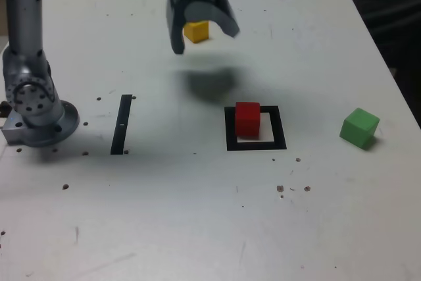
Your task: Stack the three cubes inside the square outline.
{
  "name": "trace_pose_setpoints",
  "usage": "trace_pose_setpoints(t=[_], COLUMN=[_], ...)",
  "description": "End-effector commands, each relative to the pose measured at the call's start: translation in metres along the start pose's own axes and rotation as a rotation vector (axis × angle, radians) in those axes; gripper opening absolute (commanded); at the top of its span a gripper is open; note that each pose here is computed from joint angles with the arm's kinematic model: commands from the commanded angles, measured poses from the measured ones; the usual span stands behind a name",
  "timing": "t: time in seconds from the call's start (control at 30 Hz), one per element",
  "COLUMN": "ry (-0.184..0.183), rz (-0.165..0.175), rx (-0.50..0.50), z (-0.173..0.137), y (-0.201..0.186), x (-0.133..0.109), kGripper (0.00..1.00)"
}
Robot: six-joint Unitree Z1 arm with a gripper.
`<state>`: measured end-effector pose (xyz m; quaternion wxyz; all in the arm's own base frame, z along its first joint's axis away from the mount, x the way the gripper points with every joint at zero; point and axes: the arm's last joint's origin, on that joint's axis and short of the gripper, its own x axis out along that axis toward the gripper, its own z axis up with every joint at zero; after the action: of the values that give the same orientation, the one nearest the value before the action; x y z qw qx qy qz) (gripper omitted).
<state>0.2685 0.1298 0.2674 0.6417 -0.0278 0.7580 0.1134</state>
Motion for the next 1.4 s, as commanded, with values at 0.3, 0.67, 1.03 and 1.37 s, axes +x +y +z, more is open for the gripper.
trace_pose_setpoints(t=[0.3, 0.67, 1.03, 1.37], ry=[0.011, 0.054, 0.117, 0.139], rz=[-0.002, -0.026, -0.076, -0.147], rx=[-0.101, -0.141, -0.160, -0.141], z=[-0.005, 0.017, 0.033, 0.047], y=[0.064, 0.108, 0.126, 0.130], x=[0.003, 0.020, 0.045, 0.065], kGripper=[1.00, 0.99, 0.97, 0.87])
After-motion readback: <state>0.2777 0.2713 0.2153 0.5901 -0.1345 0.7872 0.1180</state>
